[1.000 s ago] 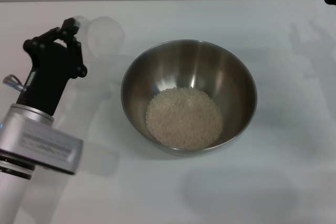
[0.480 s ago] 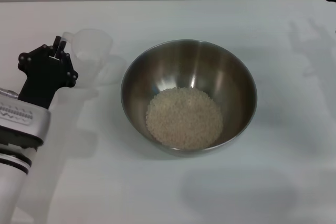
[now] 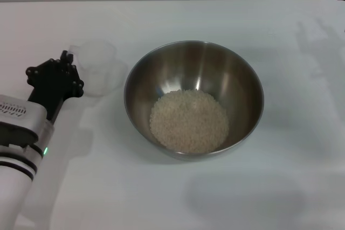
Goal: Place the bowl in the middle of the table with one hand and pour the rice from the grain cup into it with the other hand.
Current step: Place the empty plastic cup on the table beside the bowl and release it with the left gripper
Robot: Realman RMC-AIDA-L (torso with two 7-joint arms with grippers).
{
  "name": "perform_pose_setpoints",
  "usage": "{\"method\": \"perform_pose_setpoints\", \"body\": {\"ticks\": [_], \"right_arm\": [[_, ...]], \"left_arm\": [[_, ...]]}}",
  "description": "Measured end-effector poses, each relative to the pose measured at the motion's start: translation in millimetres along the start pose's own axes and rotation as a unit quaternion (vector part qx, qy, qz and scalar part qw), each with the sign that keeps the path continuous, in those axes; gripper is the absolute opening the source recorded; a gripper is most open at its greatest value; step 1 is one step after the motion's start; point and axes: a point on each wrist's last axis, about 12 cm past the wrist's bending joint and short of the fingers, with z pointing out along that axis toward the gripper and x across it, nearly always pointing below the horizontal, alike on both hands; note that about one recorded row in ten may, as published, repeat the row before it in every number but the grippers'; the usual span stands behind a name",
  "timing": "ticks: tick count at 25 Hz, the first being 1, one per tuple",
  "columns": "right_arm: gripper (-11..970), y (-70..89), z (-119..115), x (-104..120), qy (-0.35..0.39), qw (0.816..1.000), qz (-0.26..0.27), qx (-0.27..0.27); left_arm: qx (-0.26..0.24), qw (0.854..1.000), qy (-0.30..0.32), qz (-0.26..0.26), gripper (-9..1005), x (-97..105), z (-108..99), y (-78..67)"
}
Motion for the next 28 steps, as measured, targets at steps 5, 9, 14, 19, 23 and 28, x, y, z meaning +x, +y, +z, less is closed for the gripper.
{"method": "perform_pose_setpoints", "body": {"ticks": [5,9,14,19,23,28], "right_arm": [[491,-0.5,0.2,-0.2,0.000,1.000,-0.001,0.000],[490,-0.6,0.2,-0.2,0.000,1.000,-0.001,0.000],[488,-1.1,-0.8,0.0,0.000,1.000,-0.001,0.001],[489,-0.9,-2.5,-0.4,-0.002,1.000,-0.001,0.000],[490,-0.4,-2.9,-0.7,-0.004,1.000,-0.001,-0.001],[491,-0.2,-3.0,-0.7,-0.004,1.000,-0.001,-0.002]], "left_arm": [[0.005,1.000,0.011,-0.022,16,1.9,1.6,-1.4],[0.005,1.000,0.013,-0.023,16,2.1,1.4,-1.3],[0.009,0.999,0.022,-0.033,15,3.8,1.4,-3.2],[0.010,0.998,0.030,-0.054,15,6.1,1.1,-2.3],[0.011,0.998,0.032,-0.051,15,7.6,0.5,-0.9],[0.016,0.998,0.036,-0.046,16,9.9,-2.2,-1.0]]}}
